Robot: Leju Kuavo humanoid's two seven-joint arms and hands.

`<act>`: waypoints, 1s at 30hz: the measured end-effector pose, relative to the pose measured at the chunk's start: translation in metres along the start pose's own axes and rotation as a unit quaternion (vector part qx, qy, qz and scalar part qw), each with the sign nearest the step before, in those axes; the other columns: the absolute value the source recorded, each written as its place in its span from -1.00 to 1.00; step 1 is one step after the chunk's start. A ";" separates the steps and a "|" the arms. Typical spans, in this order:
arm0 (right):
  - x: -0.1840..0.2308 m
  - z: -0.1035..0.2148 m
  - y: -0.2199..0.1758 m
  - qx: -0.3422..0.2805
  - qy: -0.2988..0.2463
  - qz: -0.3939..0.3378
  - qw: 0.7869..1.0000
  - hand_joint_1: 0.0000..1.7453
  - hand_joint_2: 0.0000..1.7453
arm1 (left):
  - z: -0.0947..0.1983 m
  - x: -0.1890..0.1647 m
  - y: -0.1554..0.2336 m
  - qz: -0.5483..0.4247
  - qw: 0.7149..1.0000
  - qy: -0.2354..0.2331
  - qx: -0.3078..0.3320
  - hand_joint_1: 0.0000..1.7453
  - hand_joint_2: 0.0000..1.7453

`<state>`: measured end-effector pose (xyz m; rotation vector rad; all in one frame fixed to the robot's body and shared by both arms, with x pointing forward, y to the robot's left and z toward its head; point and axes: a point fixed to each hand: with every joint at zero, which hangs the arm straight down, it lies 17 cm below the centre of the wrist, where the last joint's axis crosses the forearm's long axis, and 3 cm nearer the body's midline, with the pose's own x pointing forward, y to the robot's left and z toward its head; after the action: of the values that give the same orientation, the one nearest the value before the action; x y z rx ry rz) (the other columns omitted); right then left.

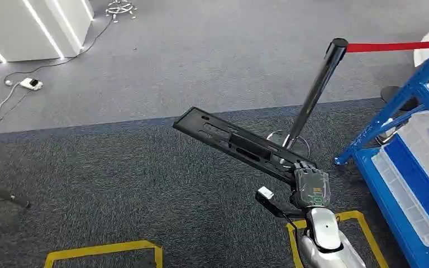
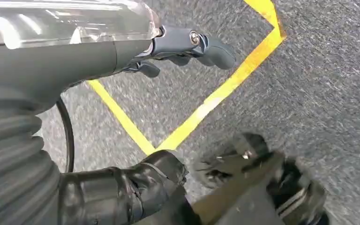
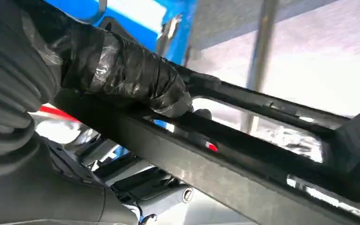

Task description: Take the parts from the cabinet and place them on the table.

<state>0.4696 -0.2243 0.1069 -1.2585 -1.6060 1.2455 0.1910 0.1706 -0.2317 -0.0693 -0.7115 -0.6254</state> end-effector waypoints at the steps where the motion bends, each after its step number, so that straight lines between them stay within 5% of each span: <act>1: 0.000 0.000 0.000 0.000 0.000 0.000 1.000 1.00 1.00 | 0.000 -0.001 -0.001 0.000 1.000 0.001 0.000 -1.00 1.00; 30: -0.010 0.004 -0.006 -0.008 0.013 -0.007 1.000 1.00 1.00 | 0.000 -0.002 0.003 0.000 1.000 0.002 0.004 -1.00 1.00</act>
<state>0.4666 -0.2352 0.1114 -1.2665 -1.6059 1.2059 0.1914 0.1747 -0.2323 -0.0610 -0.7105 -0.6230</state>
